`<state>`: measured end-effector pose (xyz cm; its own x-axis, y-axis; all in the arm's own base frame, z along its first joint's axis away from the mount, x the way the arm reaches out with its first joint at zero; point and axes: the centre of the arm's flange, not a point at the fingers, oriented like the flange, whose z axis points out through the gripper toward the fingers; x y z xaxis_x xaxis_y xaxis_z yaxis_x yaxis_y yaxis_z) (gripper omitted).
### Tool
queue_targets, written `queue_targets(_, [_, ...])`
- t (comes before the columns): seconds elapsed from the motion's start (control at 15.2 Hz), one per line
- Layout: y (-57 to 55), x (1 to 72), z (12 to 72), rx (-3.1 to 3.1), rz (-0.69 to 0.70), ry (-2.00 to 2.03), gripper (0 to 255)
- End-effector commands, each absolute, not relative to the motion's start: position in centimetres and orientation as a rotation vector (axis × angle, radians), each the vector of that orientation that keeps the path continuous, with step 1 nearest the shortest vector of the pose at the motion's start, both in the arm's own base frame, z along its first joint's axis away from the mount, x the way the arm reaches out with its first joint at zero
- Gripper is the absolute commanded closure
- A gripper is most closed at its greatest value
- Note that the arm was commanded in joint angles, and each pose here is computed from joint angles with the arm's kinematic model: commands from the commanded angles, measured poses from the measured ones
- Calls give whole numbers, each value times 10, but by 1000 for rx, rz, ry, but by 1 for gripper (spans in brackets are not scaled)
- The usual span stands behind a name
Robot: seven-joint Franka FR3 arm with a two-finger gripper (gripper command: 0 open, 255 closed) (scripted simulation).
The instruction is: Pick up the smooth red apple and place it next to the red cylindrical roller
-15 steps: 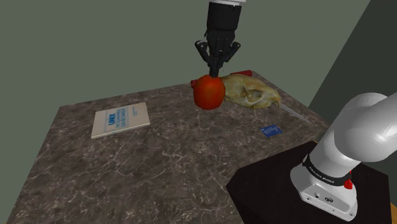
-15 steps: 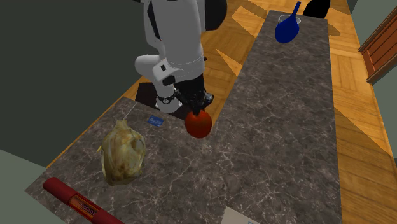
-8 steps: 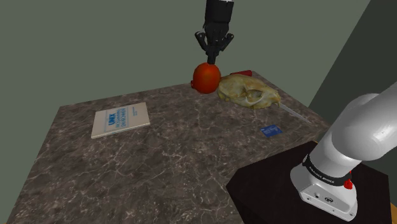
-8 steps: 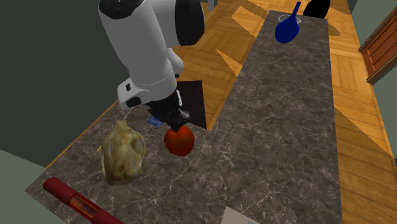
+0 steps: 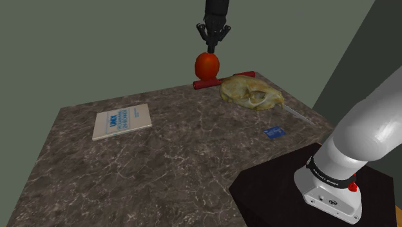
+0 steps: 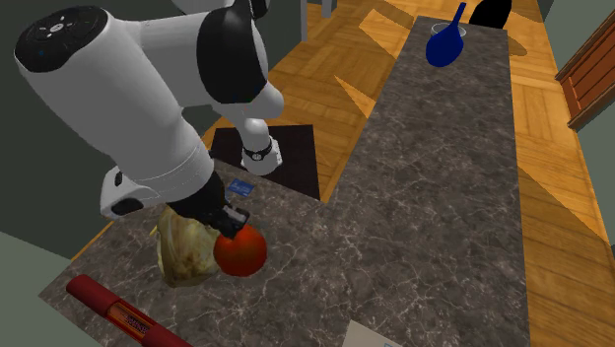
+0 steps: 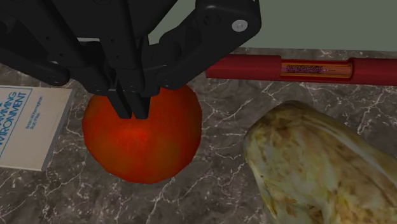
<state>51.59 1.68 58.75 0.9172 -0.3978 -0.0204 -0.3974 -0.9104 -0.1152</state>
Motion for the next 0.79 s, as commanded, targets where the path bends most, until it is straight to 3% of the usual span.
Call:
queue_targets(0.0, [-6,534,586,-2962,-6,616,255])
queue_targets(0.73, [-81,604,571,-2962,-6,616,255])
